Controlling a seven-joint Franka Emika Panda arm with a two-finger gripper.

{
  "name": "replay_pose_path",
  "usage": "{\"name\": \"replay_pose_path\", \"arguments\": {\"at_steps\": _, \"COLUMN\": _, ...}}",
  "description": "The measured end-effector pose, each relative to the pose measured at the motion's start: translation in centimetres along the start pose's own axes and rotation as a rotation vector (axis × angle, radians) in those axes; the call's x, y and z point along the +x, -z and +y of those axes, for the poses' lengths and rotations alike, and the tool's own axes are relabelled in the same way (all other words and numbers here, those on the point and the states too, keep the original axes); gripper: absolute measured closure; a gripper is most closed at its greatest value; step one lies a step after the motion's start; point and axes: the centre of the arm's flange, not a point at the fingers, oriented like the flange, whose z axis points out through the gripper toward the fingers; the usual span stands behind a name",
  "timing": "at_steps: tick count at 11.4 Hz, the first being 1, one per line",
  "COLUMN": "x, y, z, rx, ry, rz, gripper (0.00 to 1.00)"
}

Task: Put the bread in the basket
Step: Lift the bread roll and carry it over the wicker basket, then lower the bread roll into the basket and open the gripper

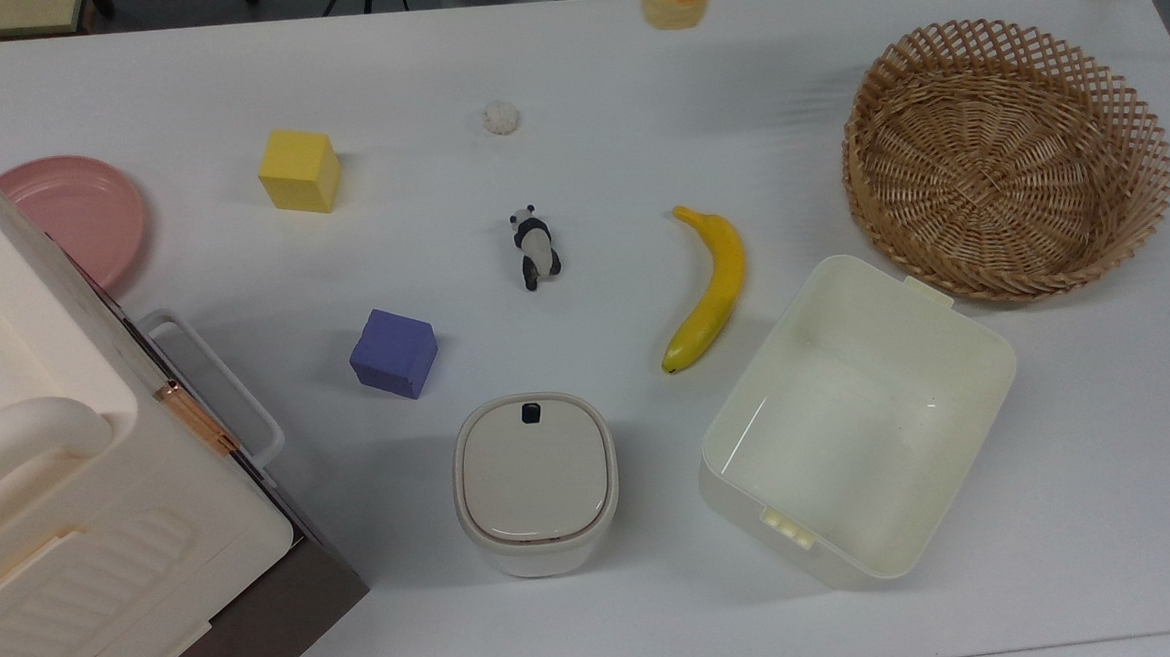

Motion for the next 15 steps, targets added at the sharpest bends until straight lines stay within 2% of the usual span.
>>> {"name": "replay_pose_path", "arguments": {"at_steps": 2, "x": -0.2, "y": 0.7, "z": -5.4, "rx": -0.008, "ry": 0.089, "rz": 0.02, "gripper": 0.7}}
{"name": "replay_pose_path", "arguments": {"at_steps": 4, "x": -0.1, "y": 2.4, "z": -9.8, "rx": -0.004, "ry": 0.12, "rz": 0.085, "gripper": 0.69}}
{"name": "replay_pose_path", "arguments": {"at_steps": 7, "x": 3.4, "y": 2.6, "z": -12.5, "rx": 0.023, "ry": 0.123, "rz": 0.157, "gripper": 0.69}}
{"name": "replay_pose_path", "arguments": {"at_steps": 10, "x": 6.7, "y": -1.0, "z": -17.5, "rx": 0.029, "ry": 0.161, "rz": 0.187, "gripper": 0.67}}
{"name": "replay_pose_path", "arguments": {"at_steps": 12, "x": 7.6, "y": -4.5, "z": -22.3, "rx": 0.035, "ry": 0.167, "rz": 0.172, "gripper": 0.64}}
{"name": "replay_pose_path", "arguments": {"at_steps": 13, "x": 8.1, "y": -6.4, "z": -24.1, "rx": 0.038, "ry": 0.165, "rz": 0.169, "gripper": 0.58}}
{"name": "replay_pose_path", "arguments": {"at_steps": 15, "x": 9.5, "y": -10.5, "z": -26.2, "rx": 0.042, "ry": 0.151, "rz": 0.163, "gripper": 0.56}}
